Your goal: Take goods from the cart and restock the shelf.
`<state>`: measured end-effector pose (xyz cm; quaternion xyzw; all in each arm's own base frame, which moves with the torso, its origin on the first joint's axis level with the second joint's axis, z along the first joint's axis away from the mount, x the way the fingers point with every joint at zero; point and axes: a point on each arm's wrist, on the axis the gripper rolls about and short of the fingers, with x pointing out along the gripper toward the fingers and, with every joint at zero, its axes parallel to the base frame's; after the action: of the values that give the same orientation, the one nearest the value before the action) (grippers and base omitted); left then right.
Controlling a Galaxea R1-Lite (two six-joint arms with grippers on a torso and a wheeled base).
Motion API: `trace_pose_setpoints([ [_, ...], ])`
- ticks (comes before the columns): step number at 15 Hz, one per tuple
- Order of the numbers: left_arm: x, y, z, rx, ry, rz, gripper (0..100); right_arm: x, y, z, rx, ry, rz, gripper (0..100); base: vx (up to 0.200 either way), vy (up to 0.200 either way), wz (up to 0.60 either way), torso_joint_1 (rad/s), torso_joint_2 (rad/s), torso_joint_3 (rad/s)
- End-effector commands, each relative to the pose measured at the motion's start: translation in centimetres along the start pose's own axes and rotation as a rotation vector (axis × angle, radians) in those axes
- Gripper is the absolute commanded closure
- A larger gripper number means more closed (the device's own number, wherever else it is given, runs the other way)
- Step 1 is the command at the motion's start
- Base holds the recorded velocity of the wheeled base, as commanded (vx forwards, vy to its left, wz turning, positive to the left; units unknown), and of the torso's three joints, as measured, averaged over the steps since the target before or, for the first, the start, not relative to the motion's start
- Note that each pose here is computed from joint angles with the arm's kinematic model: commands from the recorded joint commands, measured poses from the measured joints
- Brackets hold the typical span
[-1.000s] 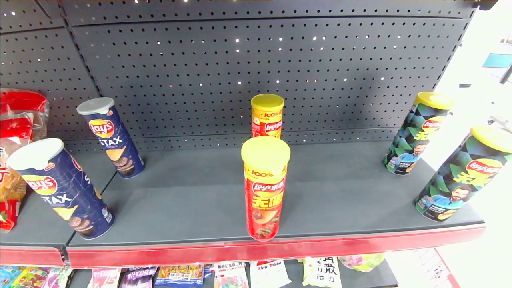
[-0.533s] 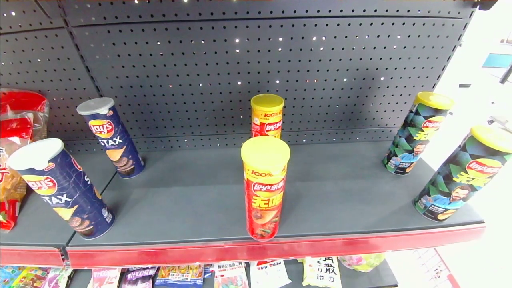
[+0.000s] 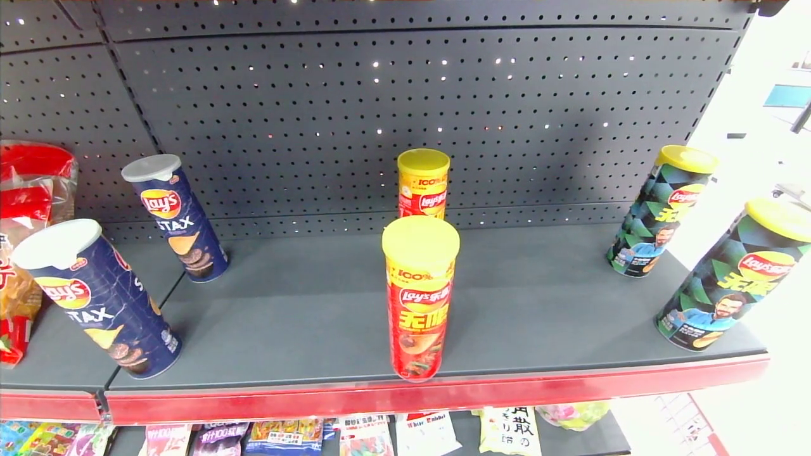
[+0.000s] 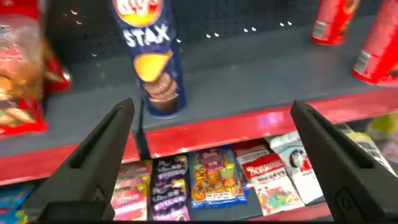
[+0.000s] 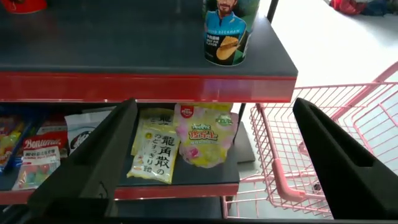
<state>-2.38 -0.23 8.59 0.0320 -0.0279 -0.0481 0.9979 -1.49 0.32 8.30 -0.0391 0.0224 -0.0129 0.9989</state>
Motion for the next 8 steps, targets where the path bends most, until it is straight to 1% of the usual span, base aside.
trace_pose_setpoints([
  [1, 0.04, 0.19, -0.59, -0.021, 0.012, 0.096, 0, 0.03, 0.00, -0.05, 0.003, 0.007, 0.001, 0, 0.000, 0.000, 0.00, 0.000, 0.00, 0.000],
  [2, 0.03, 0.28, -0.60, -0.023, 0.014, 0.136, 0, 0.03, 0.01, -0.13, 0.007, 0.014, 0.001, 0, 0.000, 0.000, 0.00, 0.000, 0.00, 0.000],
  [3, 0.02, 0.36, -0.57, -0.025, 0.012, 0.170, 0, 0.02, -0.01, -0.53, 0.041, 0.054, -0.018, 0, 0.000, 0.000, 0.00, 0.000, 0.00, 0.000],
  [4, 0.01, 0.40, -0.57, -0.025, 0.013, 0.188, 0, 0.02, -0.05, -0.55, 0.077, 0.056, -0.039, 0, 0.000, 0.000, 0.00, 0.000, 0.00, 0.000],
  [5, 0.01, 0.39, -0.57, -0.029, 0.012, 0.182, 0, 0.02, -0.05, -0.55, 0.085, 0.056, -0.039, 0, 0.000, 0.000, 0.00, 0.000, 0.00, 0.000],
  [6, 0.04, 0.14, -0.78, -0.034, 0.029, 0.078, 0, 0.02, -0.06, -0.55, 0.076, 0.056, -0.039, 0, 0.000, 0.000, 0.00, 0.000, 0.00, 0.000],
  [7, 0.02, 0.00, -1.04, -0.036, 0.055, 0.022, 0, 0.02, -0.05, -0.55, 0.067, 0.056, -0.040, 0, 0.000, 0.000, 0.00, 0.000, 0.00, 0.000],
  [8, 0.01, 0.04, -1.08, -0.045, 0.062, 0.039, 0, 0.02, -0.05, -0.53, 0.056, 0.055, -0.038, 0, 0.000, 0.000, 0.00, 0.000, 0.00, 0.000],
])
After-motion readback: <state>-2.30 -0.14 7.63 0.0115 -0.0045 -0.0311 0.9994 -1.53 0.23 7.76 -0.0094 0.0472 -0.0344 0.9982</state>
